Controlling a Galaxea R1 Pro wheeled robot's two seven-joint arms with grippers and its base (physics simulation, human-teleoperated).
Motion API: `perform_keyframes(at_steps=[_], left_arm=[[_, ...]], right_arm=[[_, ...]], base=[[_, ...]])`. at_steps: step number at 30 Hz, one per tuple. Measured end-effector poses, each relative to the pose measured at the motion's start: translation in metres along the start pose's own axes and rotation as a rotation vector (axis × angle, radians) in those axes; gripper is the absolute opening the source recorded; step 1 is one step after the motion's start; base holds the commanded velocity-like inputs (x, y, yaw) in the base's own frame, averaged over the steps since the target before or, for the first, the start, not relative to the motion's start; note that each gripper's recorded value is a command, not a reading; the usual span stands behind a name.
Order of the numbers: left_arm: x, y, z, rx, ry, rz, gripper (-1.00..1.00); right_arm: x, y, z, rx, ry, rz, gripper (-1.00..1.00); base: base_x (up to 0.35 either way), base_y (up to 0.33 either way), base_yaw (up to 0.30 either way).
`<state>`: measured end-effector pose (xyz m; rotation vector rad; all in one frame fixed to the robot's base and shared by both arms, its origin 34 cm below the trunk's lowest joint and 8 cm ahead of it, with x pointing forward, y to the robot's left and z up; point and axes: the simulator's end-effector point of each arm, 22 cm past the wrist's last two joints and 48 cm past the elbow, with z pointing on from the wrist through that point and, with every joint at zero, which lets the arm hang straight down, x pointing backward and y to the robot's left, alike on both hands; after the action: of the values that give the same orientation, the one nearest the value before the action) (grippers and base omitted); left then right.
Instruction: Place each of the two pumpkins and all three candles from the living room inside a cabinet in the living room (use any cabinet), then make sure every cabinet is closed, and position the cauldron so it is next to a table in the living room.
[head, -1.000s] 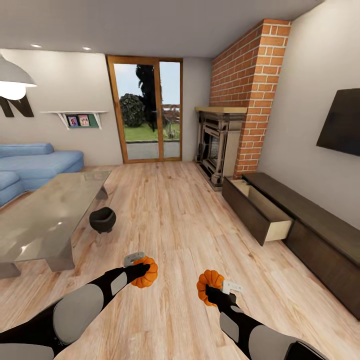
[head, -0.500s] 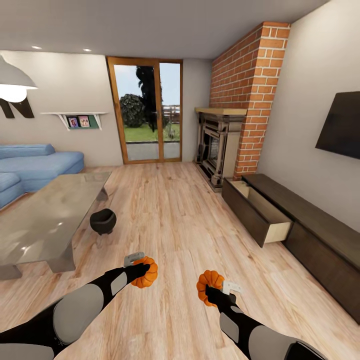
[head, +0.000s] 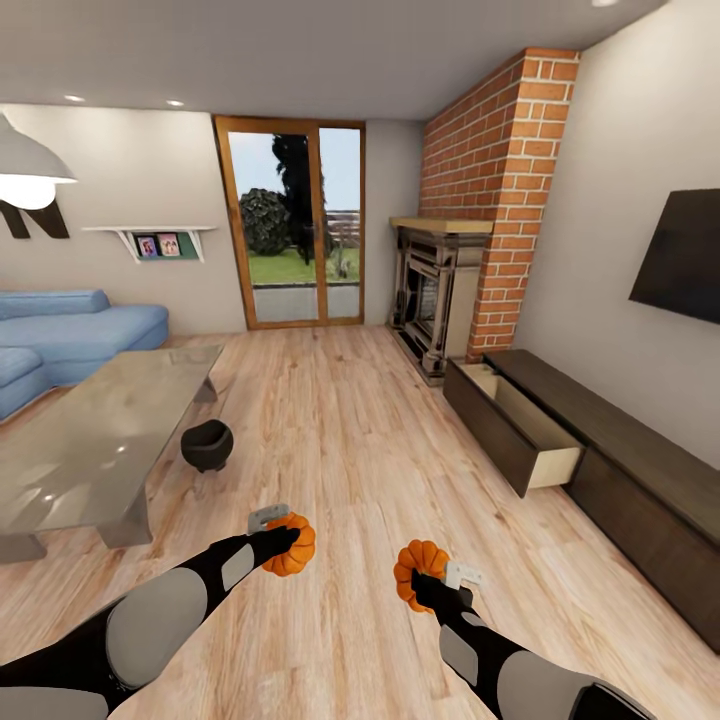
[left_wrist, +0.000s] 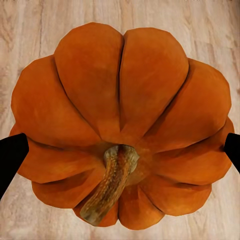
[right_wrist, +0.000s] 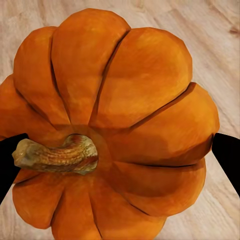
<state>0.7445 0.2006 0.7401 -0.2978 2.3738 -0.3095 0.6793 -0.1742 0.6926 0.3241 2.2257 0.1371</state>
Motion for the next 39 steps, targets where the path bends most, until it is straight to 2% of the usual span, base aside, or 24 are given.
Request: perform_keyframes(at_steps=[29, 39], left_arm=[[-0.021, -0.011, -0.030, 0.000, 0.001, 0.000, -1.00], [-0.023, -0.013, -0.034, 0.000, 0.003, 0.000, -1.00]], right_arm=[[-0.026, 0.006, -0.027, 0.003, 0.003, -0.002, -1.00], [-0.034, 0.011, -0.032, -0.002, -0.024, 0.004, -1.00]], base=[[0.000, 0.000, 0.000], [0.000, 0.000, 0.000]])
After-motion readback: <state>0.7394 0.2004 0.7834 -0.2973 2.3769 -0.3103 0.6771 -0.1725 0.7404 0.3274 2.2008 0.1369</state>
